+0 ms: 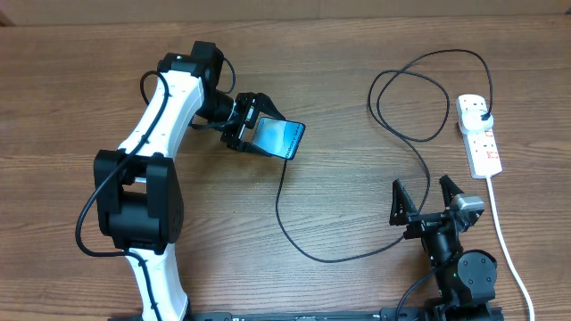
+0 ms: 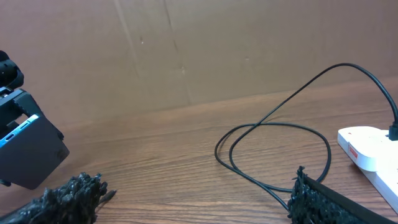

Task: Plug charger to phone and switch on socket
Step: 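Lift and tilt the phone upright, bottom facing the cable, then raise the right gripper and move it toward the cable connector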

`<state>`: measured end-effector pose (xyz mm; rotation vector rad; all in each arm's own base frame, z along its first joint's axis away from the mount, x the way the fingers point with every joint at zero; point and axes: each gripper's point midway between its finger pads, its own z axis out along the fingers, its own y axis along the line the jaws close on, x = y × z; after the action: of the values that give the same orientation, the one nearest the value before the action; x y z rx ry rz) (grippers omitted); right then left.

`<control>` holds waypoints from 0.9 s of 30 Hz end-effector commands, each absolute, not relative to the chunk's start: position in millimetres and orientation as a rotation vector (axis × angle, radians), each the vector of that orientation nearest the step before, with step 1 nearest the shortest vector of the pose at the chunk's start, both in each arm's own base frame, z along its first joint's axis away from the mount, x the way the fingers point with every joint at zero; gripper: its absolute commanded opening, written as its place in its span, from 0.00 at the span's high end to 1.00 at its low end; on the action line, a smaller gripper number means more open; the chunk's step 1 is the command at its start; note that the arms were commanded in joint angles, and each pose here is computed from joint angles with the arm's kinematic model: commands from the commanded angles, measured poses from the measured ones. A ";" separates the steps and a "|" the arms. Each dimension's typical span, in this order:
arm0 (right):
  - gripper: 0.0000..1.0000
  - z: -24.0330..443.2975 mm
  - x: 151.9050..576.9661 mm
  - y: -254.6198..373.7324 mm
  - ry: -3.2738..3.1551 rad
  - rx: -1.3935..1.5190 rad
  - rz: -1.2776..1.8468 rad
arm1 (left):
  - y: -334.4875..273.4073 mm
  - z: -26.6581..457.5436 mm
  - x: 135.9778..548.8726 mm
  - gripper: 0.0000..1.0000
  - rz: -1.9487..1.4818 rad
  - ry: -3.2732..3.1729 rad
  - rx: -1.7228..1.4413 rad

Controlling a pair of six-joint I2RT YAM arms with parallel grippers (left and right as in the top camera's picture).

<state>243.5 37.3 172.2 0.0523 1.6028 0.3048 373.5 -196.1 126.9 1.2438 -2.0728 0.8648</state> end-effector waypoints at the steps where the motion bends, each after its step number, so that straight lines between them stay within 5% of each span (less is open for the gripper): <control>1: 0.00 169.4 243.8 36.7 1.602 0.062 0.304 | -200.1 141.5 379.7 0.39 0.924 -2.040 1.236; 27: 0.00 217.7 241.6 76.2 1.832 0.027 0.585 | -179.5 118.0 382.9 0.41 0.780 -2.200 1.307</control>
<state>238.1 71.6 192.9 0.0358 1.8236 0.5610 375.5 -182.2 111.7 1.2981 -2.1693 0.7651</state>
